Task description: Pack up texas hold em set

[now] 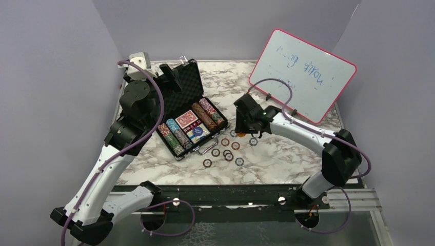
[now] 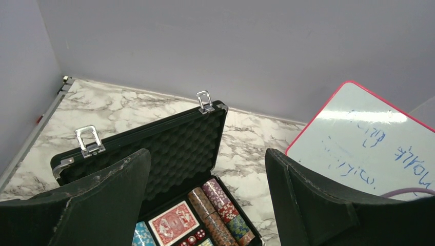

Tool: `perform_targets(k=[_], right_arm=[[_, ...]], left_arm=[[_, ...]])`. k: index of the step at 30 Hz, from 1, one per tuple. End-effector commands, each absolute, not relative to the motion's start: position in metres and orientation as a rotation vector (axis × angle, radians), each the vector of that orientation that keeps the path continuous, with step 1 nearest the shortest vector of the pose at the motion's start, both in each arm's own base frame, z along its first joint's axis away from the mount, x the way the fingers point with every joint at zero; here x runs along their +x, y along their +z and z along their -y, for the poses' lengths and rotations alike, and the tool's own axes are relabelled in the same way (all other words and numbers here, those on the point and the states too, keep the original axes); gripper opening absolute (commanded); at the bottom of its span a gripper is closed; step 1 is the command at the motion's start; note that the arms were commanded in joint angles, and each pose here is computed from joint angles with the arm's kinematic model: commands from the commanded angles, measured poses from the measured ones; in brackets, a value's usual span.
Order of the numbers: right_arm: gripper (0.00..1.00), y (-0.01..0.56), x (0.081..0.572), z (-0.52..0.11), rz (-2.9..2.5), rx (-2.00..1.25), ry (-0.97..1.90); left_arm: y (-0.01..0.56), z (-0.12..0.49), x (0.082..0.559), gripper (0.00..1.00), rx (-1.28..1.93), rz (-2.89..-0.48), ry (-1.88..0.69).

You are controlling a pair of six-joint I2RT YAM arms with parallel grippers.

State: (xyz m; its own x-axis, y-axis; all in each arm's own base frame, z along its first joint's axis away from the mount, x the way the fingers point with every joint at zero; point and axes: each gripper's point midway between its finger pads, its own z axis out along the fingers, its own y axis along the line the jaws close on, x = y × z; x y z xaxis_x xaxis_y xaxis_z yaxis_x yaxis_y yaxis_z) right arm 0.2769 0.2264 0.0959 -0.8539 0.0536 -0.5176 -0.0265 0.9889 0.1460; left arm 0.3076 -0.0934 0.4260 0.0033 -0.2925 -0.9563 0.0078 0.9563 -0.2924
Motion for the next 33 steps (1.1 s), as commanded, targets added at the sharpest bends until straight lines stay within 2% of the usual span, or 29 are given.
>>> perform_targets(k=[1, 9, 16, 29, 33], right_arm=[[0.43, 0.113, 0.296, -0.287, -2.516, -0.12, 0.311], [0.43, 0.128, 0.329, -0.41, -2.385, -0.351, 0.45], [0.43, 0.116, 0.362, -0.473, -2.312, -0.424, 0.523], [0.43, 0.09, 0.384, -0.508, -2.269, -0.505, 0.543], [0.46, 0.086, 0.381, -0.508, -2.278, -0.524, 0.546]], left_arm=[[0.455, 0.085, 0.303, 0.85, -0.23, -1.487, -0.227], [0.462, 0.078, 0.299, 0.85, -0.229, -1.468, -0.197], [0.464, 0.072, 0.293, 0.85, -0.248, -1.46, -0.193], [0.456, 0.071, 0.294, 0.85, -0.262, -1.477, -0.185], [0.455, 0.07, 0.294, 0.85, -0.265, -1.478, -0.182]])
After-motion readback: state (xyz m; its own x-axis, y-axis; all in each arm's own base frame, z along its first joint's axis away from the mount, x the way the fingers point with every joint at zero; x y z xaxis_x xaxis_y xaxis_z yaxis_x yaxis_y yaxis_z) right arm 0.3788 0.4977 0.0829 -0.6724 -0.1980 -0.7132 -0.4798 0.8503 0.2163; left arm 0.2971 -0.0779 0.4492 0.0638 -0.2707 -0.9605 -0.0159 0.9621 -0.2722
